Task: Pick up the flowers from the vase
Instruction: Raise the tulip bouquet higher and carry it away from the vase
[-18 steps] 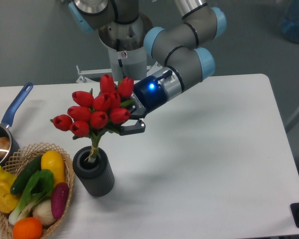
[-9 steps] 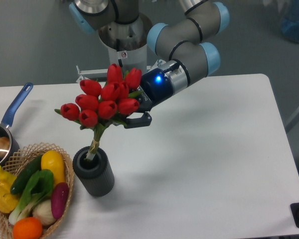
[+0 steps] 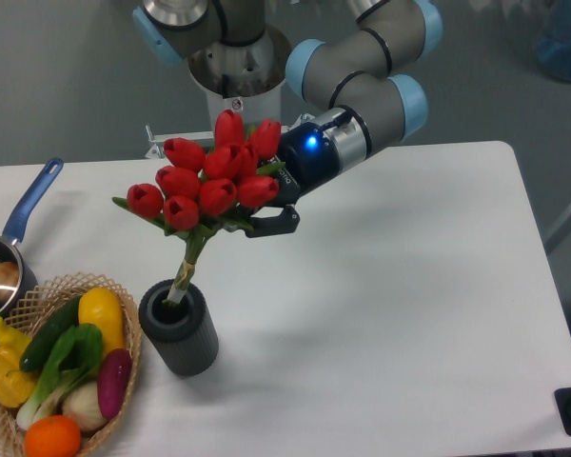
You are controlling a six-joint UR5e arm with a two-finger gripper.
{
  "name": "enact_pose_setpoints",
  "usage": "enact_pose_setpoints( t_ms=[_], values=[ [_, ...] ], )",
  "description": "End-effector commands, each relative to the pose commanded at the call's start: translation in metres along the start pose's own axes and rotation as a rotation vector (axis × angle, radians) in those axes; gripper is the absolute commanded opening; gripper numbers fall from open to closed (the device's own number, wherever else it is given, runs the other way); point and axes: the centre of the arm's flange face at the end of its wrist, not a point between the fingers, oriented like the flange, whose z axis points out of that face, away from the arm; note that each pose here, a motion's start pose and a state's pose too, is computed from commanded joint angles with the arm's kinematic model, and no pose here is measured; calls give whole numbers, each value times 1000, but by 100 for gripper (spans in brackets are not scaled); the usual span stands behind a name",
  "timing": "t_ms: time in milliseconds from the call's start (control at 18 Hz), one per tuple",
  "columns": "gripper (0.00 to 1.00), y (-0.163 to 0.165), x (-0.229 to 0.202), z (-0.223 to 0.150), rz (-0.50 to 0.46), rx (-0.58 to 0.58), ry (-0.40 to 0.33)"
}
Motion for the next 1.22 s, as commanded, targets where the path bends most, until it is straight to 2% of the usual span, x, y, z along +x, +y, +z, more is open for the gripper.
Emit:
enact_pose_setpoints(
  t_ms=[667,1222],
  values=[
    [36,-27,-24,-42,-19,6,-77],
    [36,-29,-27,-46,-9,5,-83]
  ],
)
